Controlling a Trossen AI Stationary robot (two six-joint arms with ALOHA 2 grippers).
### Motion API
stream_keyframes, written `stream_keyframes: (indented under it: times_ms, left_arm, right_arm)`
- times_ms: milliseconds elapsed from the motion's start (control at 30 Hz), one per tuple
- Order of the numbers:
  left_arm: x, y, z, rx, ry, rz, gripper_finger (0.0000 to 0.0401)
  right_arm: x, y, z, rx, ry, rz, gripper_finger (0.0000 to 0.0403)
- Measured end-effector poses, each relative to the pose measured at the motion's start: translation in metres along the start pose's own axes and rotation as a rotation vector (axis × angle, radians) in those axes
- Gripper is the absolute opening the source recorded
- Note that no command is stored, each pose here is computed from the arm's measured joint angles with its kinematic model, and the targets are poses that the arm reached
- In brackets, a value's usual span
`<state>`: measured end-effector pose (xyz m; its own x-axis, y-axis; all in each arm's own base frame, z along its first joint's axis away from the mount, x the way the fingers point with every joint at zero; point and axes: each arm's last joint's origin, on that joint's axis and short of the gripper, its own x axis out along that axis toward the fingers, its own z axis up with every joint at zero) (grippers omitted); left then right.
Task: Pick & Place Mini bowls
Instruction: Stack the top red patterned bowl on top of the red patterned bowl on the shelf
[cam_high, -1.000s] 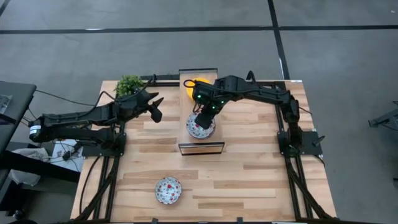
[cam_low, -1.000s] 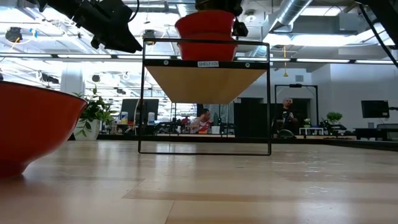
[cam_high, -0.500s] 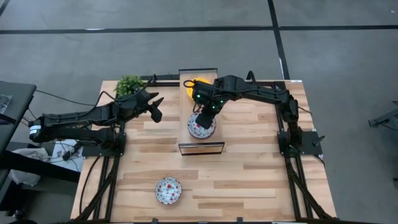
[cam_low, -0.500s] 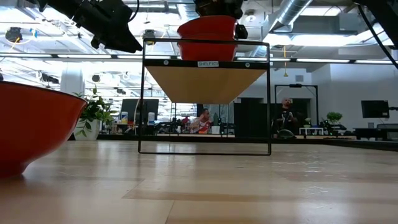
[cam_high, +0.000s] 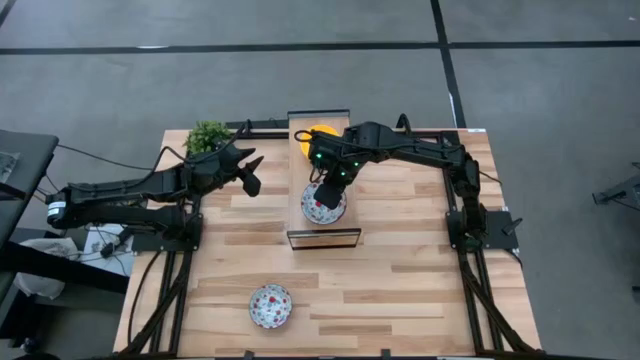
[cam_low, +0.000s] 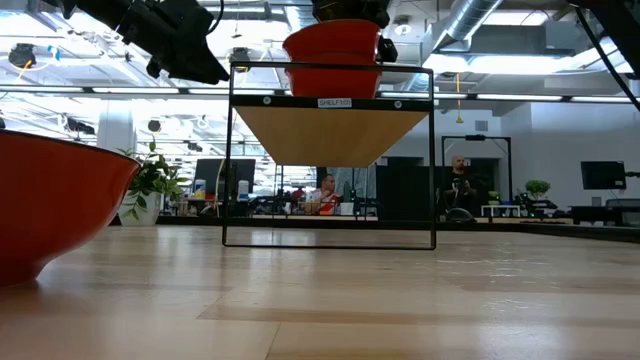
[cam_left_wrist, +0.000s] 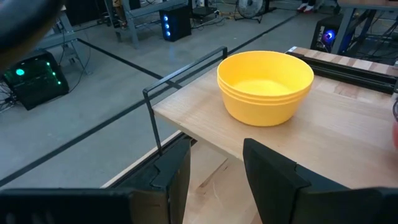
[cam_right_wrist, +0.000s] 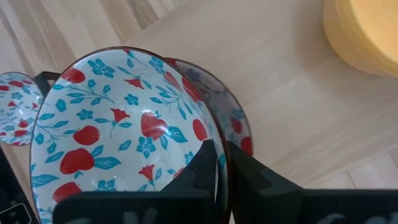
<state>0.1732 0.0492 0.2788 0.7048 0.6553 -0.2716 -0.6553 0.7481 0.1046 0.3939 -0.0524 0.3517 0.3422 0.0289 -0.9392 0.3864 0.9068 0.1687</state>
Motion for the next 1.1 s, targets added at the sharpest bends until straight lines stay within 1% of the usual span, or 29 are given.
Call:
stream_keyframes:
  times_ms: [233, 367, 767, 1100]
  left_arm:
    - [0.0000, 0.0000, 0.0007, -0.004, -0.007, 0.000, 0.0147]
    - [0.0000, 0.0000, 0.0009, -0.005, -0.008, 0.000, 0.0147]
    - [0.0000, -0.0001, 0.0015, -0.008, -0.014, -0.001, 0.0147]
    - [0.0000, -0.0001, 0.0015, -0.008, -0.014, -0.001, 0.0147]
  right_arm:
    - [0.0007, -0.0001, 0.0007, -0.001, -0.005, 0.001, 0.0011]
    - [0.0066, -0.0008, 0.0007, 0.000, 0.006, -0.002, 0.0012]
    - [0.0063, -0.0003, 0.0007, -0.004, 0.003, 0.002, 0.0016]
    - [0.0060, -0.0001, 0.0010, -0.017, -0.001, 0.004, 0.0066]
